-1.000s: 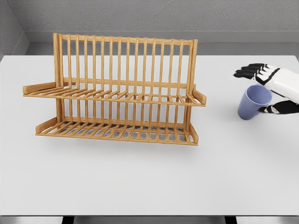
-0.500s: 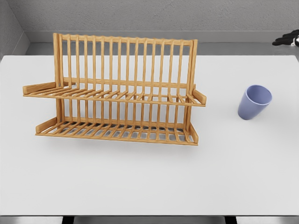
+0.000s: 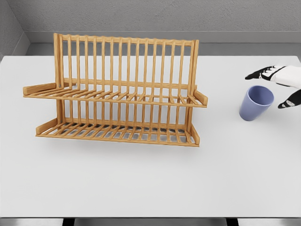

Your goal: Right arm put cup on second shelf

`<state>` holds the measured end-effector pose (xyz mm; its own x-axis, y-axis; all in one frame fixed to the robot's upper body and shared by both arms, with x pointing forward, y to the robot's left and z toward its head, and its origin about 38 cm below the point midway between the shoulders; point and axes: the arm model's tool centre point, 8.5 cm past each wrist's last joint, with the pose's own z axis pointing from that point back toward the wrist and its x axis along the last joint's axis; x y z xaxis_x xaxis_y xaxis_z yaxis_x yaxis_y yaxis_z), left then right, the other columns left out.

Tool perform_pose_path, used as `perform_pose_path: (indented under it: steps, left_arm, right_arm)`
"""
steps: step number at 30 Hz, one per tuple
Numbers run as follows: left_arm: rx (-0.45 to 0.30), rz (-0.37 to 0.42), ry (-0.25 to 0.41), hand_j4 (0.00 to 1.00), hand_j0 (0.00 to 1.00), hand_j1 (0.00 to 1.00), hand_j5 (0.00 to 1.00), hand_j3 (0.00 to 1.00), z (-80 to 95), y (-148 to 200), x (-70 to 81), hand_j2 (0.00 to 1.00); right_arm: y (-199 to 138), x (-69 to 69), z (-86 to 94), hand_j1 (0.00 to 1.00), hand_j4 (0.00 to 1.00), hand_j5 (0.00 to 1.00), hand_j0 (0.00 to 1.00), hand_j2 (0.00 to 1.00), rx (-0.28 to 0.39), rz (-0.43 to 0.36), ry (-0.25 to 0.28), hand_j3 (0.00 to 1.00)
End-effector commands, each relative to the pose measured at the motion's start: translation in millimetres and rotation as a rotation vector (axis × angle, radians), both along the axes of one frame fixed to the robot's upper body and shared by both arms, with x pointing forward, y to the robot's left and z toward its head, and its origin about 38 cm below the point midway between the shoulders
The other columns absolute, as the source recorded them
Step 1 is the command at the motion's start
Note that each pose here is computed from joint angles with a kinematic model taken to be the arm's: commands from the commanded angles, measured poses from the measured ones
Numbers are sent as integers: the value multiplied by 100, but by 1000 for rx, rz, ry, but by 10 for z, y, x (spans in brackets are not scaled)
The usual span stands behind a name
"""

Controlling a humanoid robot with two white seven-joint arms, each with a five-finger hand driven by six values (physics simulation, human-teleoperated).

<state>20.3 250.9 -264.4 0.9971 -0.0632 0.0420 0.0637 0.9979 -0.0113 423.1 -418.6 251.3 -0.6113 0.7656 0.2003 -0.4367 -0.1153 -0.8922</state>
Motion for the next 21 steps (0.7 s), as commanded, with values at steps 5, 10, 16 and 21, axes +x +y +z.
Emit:
perform_pose_path:
  steps: [5,10,16,21]
  left_arm:
    - [0,0,0,100,100,100,100,100,0,0,0,100]
    - [0,0,0,100,100,100,100,100,0,0,0,100]
    - [0,0,0,100,100,100,100,100,0,0,0,100]
    - [0,0,0,100,100,100,100,100,0,0,0,100]
  right_arm:
    - [54,46,-280,100,100,100,100,100,-8,-2,66,100]
    - [57,114,-371,100,100,100,100,100,-13,-13,90,100]
    - [107,180,-373,100,100,100,100,100,-6,-11,89,100]
    - [130,183,-391,100,100,100,100,100,-10,-4,95,100]
